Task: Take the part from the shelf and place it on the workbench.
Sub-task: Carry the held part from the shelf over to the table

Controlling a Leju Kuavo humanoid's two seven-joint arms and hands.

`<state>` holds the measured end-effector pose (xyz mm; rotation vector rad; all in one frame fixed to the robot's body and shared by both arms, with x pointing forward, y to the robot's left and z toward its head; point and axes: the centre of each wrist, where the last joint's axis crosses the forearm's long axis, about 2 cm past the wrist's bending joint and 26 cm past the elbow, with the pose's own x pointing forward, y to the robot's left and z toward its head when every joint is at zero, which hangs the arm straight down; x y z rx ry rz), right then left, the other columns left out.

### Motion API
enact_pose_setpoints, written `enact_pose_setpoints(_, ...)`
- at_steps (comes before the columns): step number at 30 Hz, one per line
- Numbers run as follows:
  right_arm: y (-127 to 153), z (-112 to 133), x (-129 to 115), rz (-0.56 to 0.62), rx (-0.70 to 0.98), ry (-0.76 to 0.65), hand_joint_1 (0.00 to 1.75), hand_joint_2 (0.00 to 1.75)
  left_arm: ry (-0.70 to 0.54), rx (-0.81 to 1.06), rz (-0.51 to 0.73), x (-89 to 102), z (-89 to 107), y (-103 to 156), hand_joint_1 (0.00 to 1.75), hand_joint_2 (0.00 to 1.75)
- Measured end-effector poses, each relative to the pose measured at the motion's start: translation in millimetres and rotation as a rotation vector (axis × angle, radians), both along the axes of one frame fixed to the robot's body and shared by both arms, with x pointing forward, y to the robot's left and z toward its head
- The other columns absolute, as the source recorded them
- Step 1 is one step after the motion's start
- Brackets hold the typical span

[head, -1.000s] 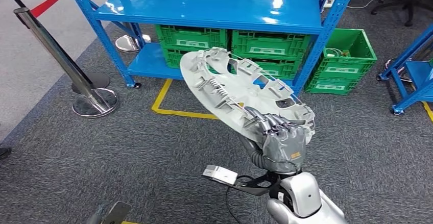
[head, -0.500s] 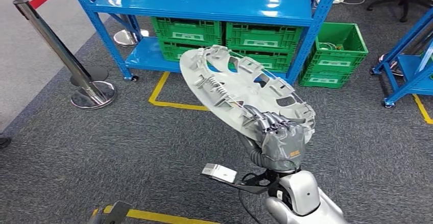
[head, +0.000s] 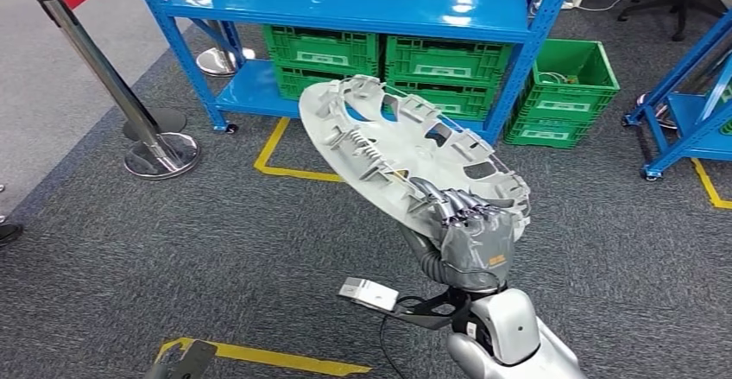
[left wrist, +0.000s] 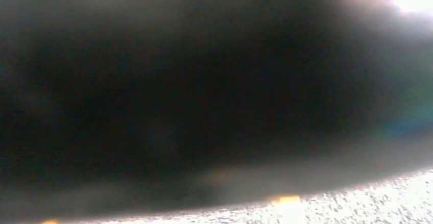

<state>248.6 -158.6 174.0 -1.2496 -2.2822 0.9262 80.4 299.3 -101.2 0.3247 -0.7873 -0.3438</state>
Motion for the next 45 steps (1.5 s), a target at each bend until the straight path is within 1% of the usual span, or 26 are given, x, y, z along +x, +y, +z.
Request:
enact_pose_setpoints(22,0.6,-1.5,0.3,-0.005,-0.013,-0.003,1.75,1.75,0.006,0.006,-0.014,-1.3,-0.2,3.3,0.00,0.00)
enact_pose_setpoints(45,2.4,-1.6,1.8,-0.019,-0.025,-0.010,1.75,1.75,0.006,0.010,0.000,-0.2,0.0,4.8,0.00,0.00)
